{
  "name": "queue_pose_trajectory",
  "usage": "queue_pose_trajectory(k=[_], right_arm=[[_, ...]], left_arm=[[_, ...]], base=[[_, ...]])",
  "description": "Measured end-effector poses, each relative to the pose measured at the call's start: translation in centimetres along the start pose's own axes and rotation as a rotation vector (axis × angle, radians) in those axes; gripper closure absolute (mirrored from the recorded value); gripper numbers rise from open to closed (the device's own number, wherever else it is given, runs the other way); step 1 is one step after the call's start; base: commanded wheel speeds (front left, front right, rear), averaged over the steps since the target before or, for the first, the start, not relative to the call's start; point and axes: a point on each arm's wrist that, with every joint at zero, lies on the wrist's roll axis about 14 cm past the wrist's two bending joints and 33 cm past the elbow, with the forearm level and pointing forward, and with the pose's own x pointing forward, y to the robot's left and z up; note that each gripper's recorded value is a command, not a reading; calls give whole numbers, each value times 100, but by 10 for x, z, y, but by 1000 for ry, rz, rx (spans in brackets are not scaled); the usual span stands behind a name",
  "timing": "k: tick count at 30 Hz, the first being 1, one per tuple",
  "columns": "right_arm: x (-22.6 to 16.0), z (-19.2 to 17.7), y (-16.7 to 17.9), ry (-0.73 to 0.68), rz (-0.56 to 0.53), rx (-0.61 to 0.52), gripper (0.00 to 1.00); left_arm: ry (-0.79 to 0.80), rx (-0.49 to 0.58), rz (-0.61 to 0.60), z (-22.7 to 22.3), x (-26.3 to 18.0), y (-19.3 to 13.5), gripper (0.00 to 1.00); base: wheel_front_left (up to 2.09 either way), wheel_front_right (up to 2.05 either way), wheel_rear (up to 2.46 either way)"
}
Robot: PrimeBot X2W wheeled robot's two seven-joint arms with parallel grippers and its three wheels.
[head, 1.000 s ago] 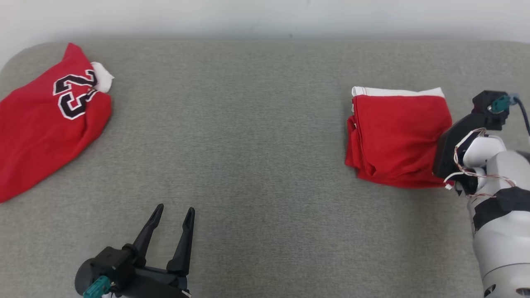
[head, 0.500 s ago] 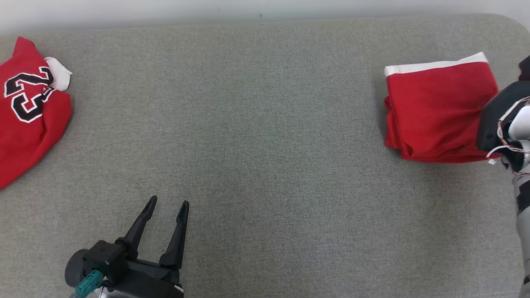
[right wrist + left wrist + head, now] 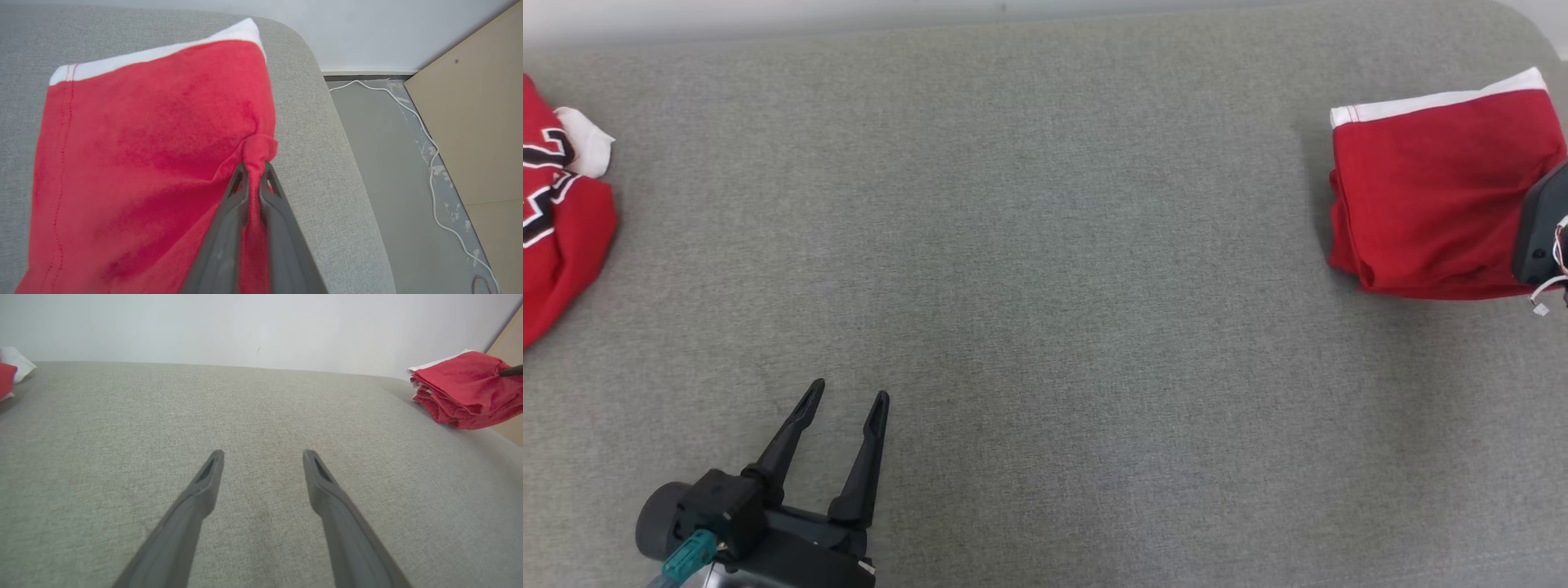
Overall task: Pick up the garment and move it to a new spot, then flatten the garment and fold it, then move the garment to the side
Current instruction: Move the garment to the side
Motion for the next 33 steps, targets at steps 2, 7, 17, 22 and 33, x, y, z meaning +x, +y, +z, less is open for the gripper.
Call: queue_pose_trajectory(k=[2, 7, 17, 22, 33], right_arm=[[-1, 2, -5, -11, -13, -15, 100], [-1, 9, -22, -48, -68, -63, 100], [6, 20, -41, -107, -145, -137, 89], [11, 30, -40, -164, -157, -184, 0], [12, 45, -6, -269, -74, -197, 0]], left_arm=[[5, 0, -13, -1, 2, -3, 0], [24, 2, -35, -6, 6, -6, 0], [46, 4, -35, -13, 9, -1, 0], [51, 6, -34, -14, 10, 2, 0], [36, 11, -14, -8, 4, 3, 0]], base=[[0, 0, 0], [0, 0, 0], [0, 0, 0], [0, 0, 0], [0, 0, 0]])
